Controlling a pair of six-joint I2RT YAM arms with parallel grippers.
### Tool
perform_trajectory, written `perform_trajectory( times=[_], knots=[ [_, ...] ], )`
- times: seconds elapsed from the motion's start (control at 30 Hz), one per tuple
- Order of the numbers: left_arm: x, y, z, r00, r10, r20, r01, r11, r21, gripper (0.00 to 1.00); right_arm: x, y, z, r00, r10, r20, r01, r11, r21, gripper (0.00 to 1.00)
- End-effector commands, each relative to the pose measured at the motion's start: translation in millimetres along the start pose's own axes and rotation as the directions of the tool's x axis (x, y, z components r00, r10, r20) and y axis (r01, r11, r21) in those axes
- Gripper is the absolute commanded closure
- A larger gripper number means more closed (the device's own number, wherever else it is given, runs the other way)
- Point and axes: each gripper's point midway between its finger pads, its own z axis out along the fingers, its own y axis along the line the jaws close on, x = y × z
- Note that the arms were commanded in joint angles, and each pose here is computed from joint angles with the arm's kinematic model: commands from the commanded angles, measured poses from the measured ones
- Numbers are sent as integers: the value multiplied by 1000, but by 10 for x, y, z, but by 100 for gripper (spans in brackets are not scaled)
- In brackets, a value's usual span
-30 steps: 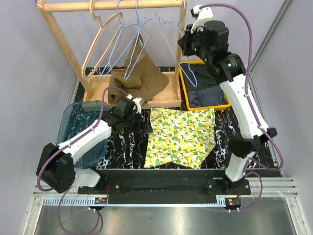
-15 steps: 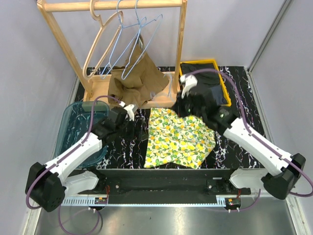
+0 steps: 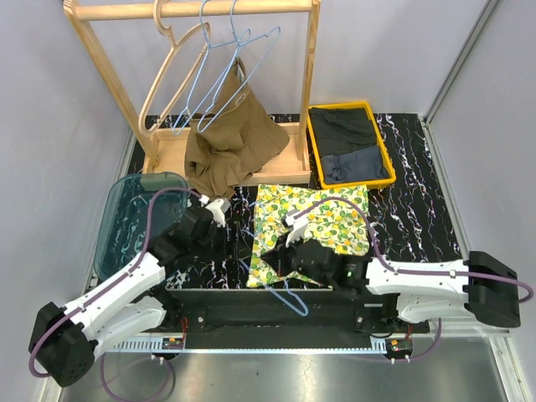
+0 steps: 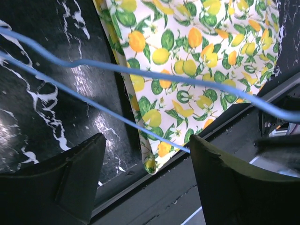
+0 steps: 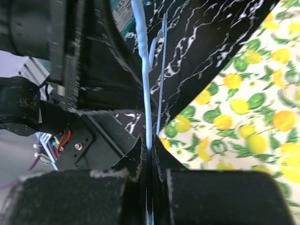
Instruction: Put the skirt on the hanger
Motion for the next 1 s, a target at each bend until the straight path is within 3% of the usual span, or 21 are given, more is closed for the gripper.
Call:
perform_trajectory(
  times=[0.0, 0.23, 0.57, 0.97],
  knots=[
    [75, -81, 89, 999, -38, 17, 38, 999, 33, 27, -256, 131, 98, 962, 133, 237, -150, 987, 54, 100],
    [170, -156, 230, 998, -62, -3, 62, 998, 29, 31, 112, -80, 161, 955, 155, 254, -204, 962, 180, 100],
    [382, -36, 417, 994, -107, -23, 106, 994, -14, 38, 593, -157, 313, 974, 165, 155, -198, 952, 233, 100],
    [629, 97, 668, 990, -112, -87, 103, 989, -103, 44, 702, -259, 362, 968, 199, 152, -237, 922, 306, 100]
  ],
)
